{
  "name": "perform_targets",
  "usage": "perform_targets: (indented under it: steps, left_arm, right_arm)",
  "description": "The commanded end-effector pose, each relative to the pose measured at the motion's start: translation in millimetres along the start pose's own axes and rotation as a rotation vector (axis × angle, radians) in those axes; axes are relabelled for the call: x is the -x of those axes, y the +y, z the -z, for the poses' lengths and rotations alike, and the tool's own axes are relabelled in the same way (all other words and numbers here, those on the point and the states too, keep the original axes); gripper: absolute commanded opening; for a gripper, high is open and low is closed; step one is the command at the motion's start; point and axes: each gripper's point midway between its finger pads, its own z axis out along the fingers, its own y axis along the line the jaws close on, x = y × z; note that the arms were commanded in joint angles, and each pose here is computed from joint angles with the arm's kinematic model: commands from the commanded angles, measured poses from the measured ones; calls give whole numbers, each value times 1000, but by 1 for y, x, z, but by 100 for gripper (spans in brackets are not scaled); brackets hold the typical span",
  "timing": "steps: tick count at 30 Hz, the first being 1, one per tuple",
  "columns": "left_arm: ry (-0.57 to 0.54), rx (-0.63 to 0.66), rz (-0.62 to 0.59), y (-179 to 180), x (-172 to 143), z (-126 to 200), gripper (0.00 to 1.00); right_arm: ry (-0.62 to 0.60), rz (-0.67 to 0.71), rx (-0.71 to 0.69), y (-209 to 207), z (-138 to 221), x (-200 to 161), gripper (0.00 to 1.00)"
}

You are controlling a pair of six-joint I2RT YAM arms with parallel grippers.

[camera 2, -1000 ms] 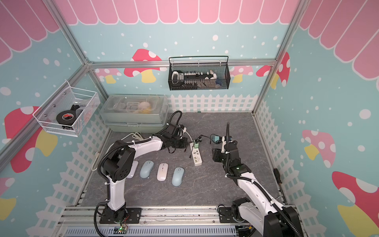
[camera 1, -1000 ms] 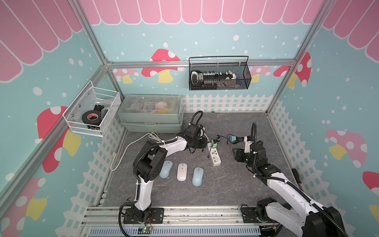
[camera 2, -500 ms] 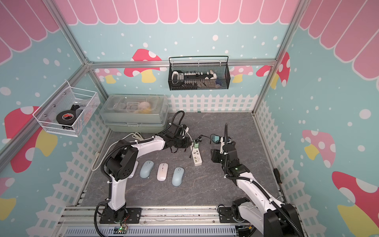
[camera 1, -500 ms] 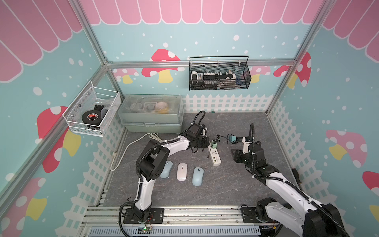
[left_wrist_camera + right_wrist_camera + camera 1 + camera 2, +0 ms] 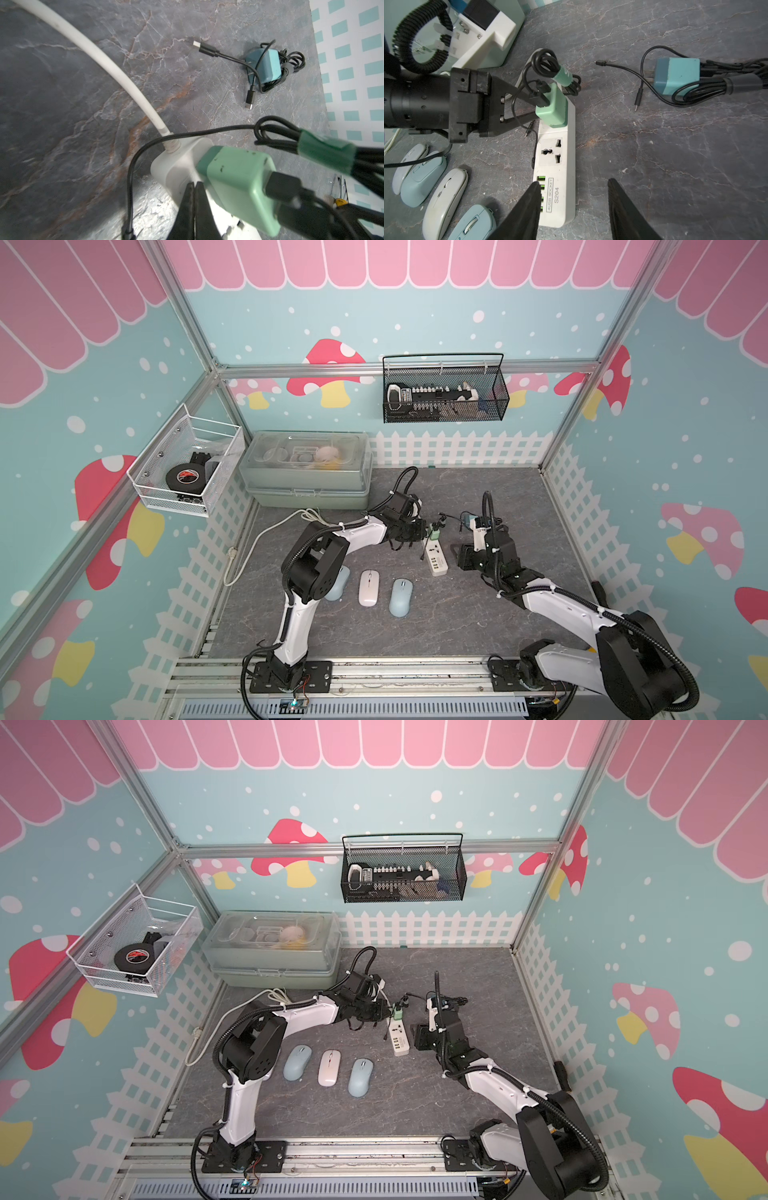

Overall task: Unplug the wireless mouse
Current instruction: Remove the plug from the socket.

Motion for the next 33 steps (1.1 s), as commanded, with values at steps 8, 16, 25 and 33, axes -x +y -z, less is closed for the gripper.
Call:
perform_targets:
  steps: [8, 16, 25, 33]
  left_arm:
    - [39, 22, 31, 13, -17, -11, 0]
    - [45, 21, 45, 15, -21, -13, 0]
    - [49, 24, 49, 17, -23, -14, 0]
    - [51, 26, 56, 19, -24, -13, 0]
  right_arm:
    - [-100, 116, 47, 20, -37, 33, 46]
    - [-151, 134, 44, 18, -58, 30, 42]
    - [-126, 157, 55, 28, -74, 19, 41]
    - [-127, 182, 44, 36, -87, 24, 41]
